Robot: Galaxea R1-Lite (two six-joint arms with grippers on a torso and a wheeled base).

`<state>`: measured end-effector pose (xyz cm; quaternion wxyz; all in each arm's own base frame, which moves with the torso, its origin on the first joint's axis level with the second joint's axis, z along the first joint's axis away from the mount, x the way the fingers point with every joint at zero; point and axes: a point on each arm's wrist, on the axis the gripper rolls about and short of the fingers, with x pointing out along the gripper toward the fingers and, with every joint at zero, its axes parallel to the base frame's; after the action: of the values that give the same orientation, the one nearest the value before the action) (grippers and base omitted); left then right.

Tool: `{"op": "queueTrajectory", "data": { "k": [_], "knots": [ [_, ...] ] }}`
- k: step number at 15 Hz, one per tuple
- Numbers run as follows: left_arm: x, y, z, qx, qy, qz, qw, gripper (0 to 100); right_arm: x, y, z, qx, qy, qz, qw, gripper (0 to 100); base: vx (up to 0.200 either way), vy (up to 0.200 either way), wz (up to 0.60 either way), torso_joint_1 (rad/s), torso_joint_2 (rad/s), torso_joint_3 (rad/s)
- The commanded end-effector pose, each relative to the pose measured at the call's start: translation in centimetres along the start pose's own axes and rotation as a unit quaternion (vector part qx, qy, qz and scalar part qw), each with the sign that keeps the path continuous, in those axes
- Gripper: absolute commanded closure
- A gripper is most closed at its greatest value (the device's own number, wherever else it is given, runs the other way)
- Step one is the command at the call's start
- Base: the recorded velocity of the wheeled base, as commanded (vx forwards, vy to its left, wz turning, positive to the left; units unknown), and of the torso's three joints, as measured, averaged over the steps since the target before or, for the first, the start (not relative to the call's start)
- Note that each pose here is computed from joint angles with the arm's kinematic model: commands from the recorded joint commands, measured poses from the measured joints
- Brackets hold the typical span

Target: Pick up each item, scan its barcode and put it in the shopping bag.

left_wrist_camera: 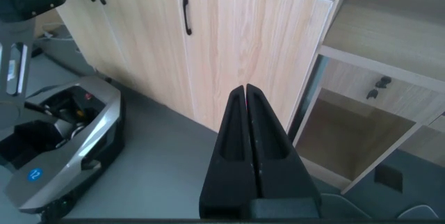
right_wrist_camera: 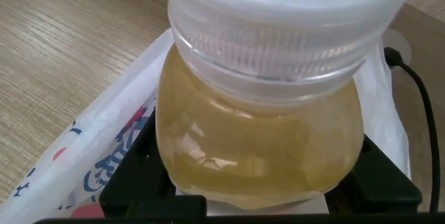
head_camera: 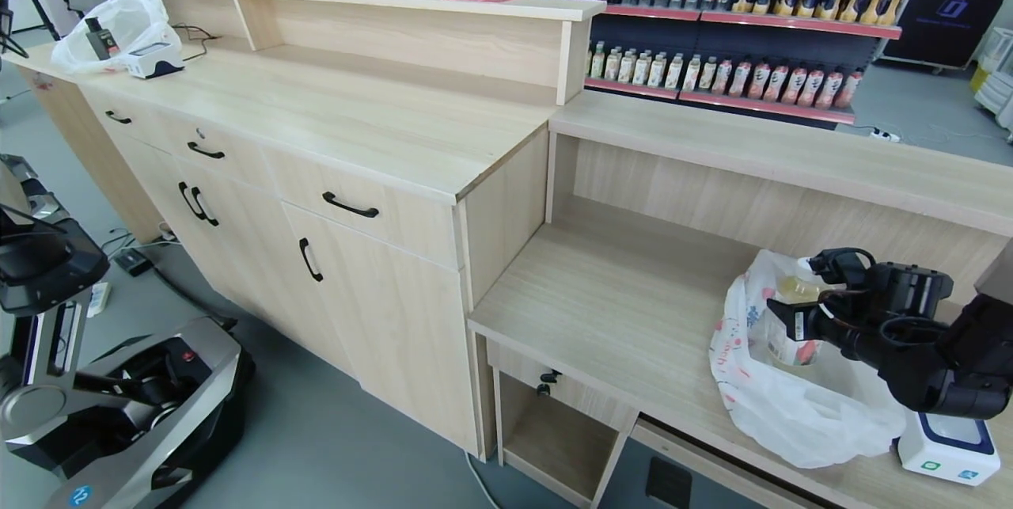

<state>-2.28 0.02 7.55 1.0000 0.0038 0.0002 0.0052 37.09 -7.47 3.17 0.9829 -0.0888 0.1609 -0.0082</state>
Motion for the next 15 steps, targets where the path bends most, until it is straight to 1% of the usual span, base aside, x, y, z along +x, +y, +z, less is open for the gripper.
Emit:
{"op": "queueTrajectory", "data": {
  "k": [1, 3, 5, 6, 9, 10, 11, 12, 14, 15],
  "knots": [
    [0.0, 0.0, 0.0, 0.0, 0.0, 0.0, 1.0, 100, 0.2, 0.2, -1.0, 0.003, 0.017, 0.004, 1.0, 100, 0.0, 0.0, 0.0, 0.0, 0.0, 0.0],
    [0.0, 0.0, 0.0, 0.0, 0.0, 0.0, 1.0, 100, 0.3, 0.3, -1.5, 0.002, 0.021, 0.006, 1.0, 100, 0.0, 0.0, 0.0, 0.0, 0.0, 0.0],
    [0.0, 0.0, 0.0, 0.0, 0.0, 0.0, 1.0, 100, 0.1, 0.3, -1.4, -0.002, 0.015, 0.005, 1.0, 100, 0.0, 0.0, 0.0, 0.0, 0.0, 0.0],
    [0.0, 0.0, 0.0, 0.0, 0.0, 0.0, 1.0, 100, -0.1, 0.2, -1.4, -0.001, 0.017, 0.004, 1.0, 0, 0.0, 0.0, 0.0, 0.0, 0.0, 0.0],
    [0.0, 0.0, 0.0, 0.0, 0.0, 0.0, 1.0, 100, -1.3, 0.0, 0.2, -0.003, -0.002, 0.004, 1.0, 0, 0.0, 0.0, 0.0, 0.0, 0.0, 0.0],
    [0.0, 0.0, 0.0, 0.0, 0.0, 0.0, 1.0, 100, -2.2, -0.2, 1.7, -0.002, -0.019, 0.005, 1.0, 0, 0.0, 0.0, 0.0, 0.0, 0.0, 0.0],
    [0.0, 0.0, 0.0, 0.0, 0.0, 0.0, 1.0, 100, -4.0, -0.2, 4.2, -0.008, -0.046, 0.015, 0.999, 0, 0.0, 0.0, 0.0, 0.0, 0.0, 0.0],
    [0.0, 0.0, 0.0, 0.0, 0.0, 0.0, 1.0, 100, -5.4, -0.1, 6.1, -0.012, -0.061, 0.024, 0.998, 0, 0.0, 0.0, 0.0, 0.0, 0.0, 0.0],
    [0.0, 0.0, 0.0, 0.0, 0.0, 0.0, 1.0, 100, -10.7, -0.3, 10.6, -0.02, -0.102, 0.02, 0.994, 0, 0.0, 0.0, 0.0, 0.0, 0.0, 0.0],
    [0.0, 0.0, 0.0, 0.0, 0.0, 0.0, 1.0, 100, -12.9, -0.4, 11.0, -0.025, -0.113, 0.013, 0.993, 0, 0.0, 0.0, 0.0, 0.0, 0.0, 0.0]
  ]
}}
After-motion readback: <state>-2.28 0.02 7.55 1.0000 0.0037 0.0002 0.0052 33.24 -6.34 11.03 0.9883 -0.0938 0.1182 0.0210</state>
